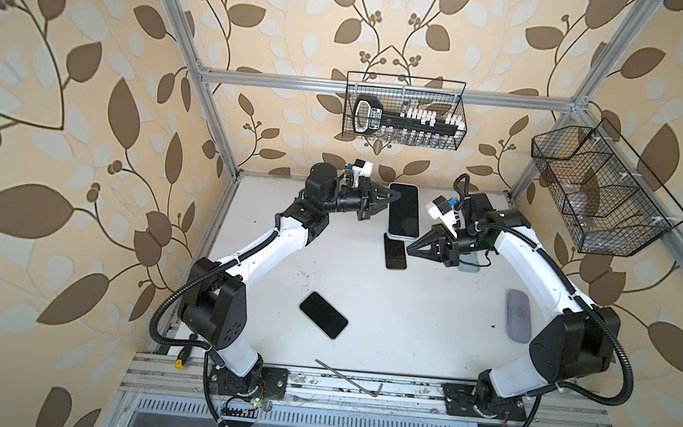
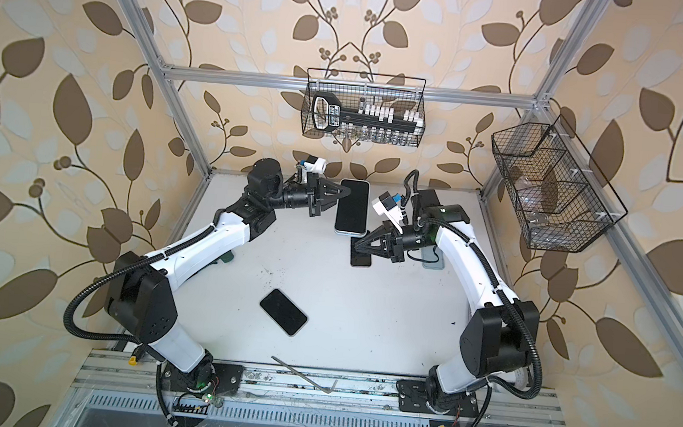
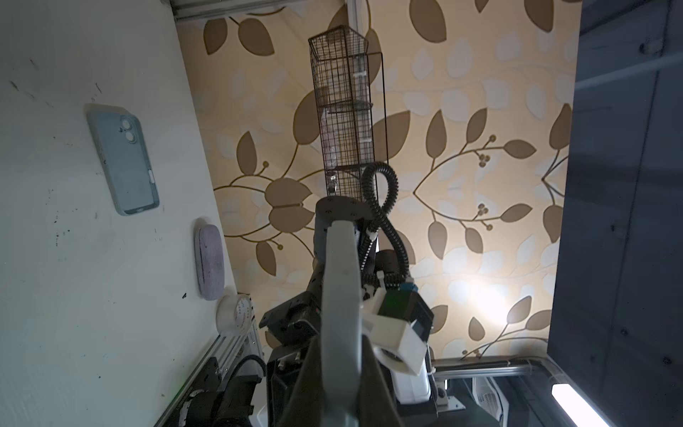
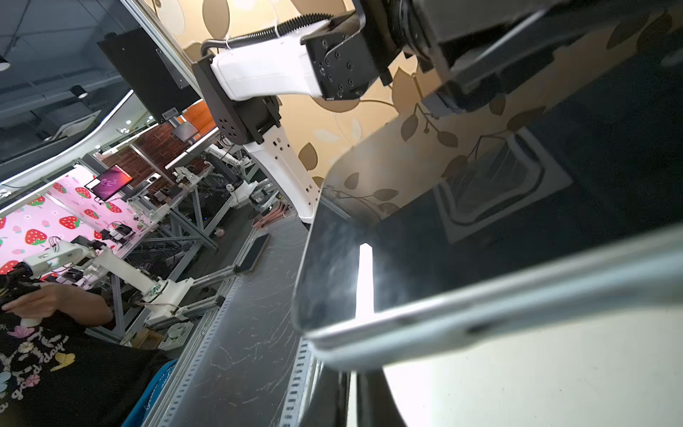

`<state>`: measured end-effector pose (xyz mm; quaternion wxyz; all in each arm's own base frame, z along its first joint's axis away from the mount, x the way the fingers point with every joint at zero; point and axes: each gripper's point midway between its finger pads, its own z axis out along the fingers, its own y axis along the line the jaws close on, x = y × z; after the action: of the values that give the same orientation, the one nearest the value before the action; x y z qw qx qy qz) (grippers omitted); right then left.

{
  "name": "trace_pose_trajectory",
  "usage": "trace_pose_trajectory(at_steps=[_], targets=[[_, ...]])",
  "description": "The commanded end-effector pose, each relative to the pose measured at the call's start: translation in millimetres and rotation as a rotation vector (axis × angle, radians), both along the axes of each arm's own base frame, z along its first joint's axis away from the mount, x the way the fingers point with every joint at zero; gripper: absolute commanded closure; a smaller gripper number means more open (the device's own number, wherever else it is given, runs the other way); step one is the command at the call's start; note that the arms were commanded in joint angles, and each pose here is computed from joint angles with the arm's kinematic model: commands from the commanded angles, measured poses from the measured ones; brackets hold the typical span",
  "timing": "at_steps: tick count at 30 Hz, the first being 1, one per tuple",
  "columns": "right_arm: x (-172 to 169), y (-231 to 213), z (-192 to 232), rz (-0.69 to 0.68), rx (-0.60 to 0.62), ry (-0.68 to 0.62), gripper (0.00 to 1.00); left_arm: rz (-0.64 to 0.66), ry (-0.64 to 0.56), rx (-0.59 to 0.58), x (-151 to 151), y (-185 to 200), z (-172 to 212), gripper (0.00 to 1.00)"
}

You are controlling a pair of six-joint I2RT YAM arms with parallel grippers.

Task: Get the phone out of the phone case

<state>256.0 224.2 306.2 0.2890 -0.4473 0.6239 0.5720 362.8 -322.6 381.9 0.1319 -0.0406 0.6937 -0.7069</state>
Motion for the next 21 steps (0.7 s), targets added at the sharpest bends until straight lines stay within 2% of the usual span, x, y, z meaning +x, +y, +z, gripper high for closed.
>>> trace_pose_trajectory(at_steps=[1, 5, 9, 11, 16, 21], targets=[[-2, -3, -8, 0.004, -0.008, -0.024, 0.98, 0.035, -0.105, -0.113, -13, 12, 57, 1.0], [1, -7, -6, -0.011, 0.01, 0.012, 0.92, 0.045, -0.123, -0.073, -11, 11, 52, 1.0], [-1, -18, 8, -0.03, 0.093, 0.031, 0.77, 0.1, -0.112, -0.039, 1, 18, 39, 1.0], [-7, -28, 19, -0.055, 0.149, 0.037, 0.63, 0.155, -0.107, -0.052, 10, 28, 35, 1.0], [-2, -30, 12, -0.078, 0.137, 0.159, 0.58, 0.325, -0.087, -0.123, 34, 49, 24, 1.0], [1, -36, 4, -0.104, 0.127, 0.222, 0.58, 0.362, -0.086, -0.169, 41, 53, 19, 1.0]])
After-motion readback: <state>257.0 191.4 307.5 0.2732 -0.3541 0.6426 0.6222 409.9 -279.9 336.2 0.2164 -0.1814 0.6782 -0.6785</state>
